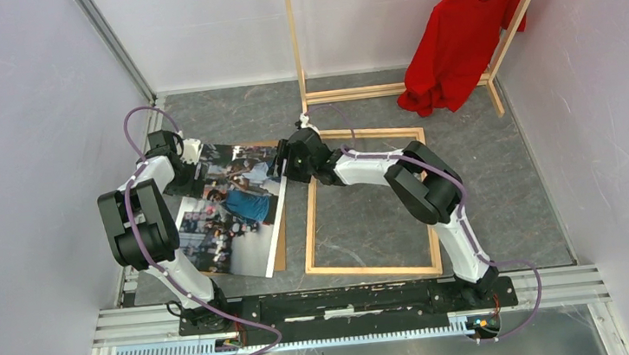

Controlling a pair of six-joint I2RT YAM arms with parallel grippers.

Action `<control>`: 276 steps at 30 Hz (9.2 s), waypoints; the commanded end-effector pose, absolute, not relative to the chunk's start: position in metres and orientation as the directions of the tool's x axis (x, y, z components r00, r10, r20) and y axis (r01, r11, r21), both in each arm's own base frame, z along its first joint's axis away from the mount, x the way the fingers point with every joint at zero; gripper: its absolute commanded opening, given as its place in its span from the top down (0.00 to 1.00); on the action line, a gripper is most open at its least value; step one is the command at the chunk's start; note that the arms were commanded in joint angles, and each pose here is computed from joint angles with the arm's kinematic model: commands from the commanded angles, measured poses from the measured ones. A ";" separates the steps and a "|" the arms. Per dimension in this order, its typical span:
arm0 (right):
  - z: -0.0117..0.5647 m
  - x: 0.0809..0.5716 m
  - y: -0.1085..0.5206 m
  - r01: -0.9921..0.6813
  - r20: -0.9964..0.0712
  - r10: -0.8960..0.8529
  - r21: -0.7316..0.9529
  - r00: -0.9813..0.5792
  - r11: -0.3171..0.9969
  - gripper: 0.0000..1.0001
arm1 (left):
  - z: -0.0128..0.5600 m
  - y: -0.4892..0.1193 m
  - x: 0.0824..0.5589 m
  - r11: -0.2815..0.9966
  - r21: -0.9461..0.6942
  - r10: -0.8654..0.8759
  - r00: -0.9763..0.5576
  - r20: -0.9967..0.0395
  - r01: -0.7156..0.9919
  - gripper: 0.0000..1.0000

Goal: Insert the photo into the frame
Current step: Pick up the photo at the center of the board, then turn over the photo from the photo frame.

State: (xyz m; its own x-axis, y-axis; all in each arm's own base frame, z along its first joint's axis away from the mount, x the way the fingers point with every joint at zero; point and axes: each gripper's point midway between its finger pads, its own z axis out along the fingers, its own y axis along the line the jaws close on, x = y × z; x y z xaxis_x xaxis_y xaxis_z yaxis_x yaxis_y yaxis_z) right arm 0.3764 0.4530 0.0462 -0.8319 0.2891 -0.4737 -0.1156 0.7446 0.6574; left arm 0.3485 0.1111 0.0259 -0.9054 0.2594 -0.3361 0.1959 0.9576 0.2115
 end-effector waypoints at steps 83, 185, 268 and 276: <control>0.348 0.303 0.152 -0.075 -0.728 -0.464 -0.499 -0.504 0.864 1.00 | 0.125 0.121 0.377 0.992 0.125 0.070 -0.854 -0.515 0.006 0.00; 0.181 0.352 0.371 0.231 -0.690 0.482 0.429 -0.540 0.873 1.00 | 0.127 0.126 0.359 0.982 0.185 0.122 -0.866 -0.485 0.035 0.00; 0.103 0.345 0.249 0.611 -0.735 0.576 0.283 -0.357 0.740 0.84 | 0.132 0.102 0.348 0.985 0.158 0.144 -0.846 -0.513 0.072 0.00; 0.106 0.358 0.276 0.515 -0.737 0.485 0.218 -0.471 0.829 0.06 | 0.135 0.104 0.347 0.982 0.176 0.154 -0.845 -0.513 0.072 0.00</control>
